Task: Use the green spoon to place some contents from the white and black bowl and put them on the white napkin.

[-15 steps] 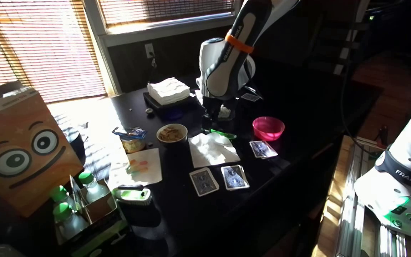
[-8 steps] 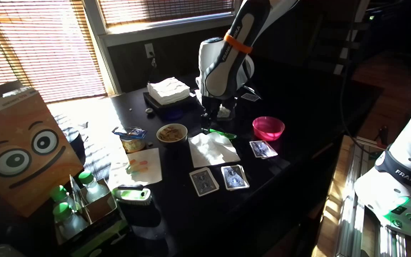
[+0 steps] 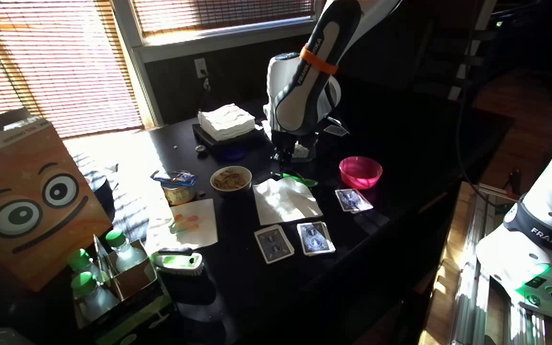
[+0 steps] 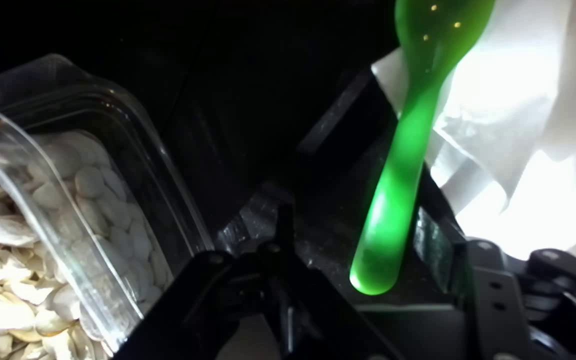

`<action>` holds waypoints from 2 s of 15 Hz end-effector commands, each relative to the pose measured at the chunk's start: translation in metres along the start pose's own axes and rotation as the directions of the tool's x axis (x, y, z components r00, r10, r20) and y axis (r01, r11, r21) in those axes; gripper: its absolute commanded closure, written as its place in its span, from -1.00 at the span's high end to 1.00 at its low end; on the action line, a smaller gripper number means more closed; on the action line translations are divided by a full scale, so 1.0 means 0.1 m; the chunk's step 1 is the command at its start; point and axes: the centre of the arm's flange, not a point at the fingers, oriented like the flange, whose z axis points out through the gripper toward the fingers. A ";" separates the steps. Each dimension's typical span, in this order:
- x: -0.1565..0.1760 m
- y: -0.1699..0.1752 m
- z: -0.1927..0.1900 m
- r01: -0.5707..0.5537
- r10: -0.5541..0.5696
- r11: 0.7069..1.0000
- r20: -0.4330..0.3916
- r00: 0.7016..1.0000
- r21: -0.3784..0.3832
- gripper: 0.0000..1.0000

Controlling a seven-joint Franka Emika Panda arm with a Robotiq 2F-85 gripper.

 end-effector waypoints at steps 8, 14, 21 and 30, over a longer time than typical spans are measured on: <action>0.08 -0.02 0.02 -0.003 0.003 1.000 -0.002 1.000 0.011 -0.87; 0.06 -0.08 -0.30 -0.039 0.041 0.998 -0.044 0.998 0.054 -0.86; 0.03 -0.32 -1.07 -0.009 0.026 0.996 -0.191 0.981 0.090 -0.87; 0.13 -1.12 -1.71 0.262 -0.082 0.932 -0.560 0.825 0.250 -0.87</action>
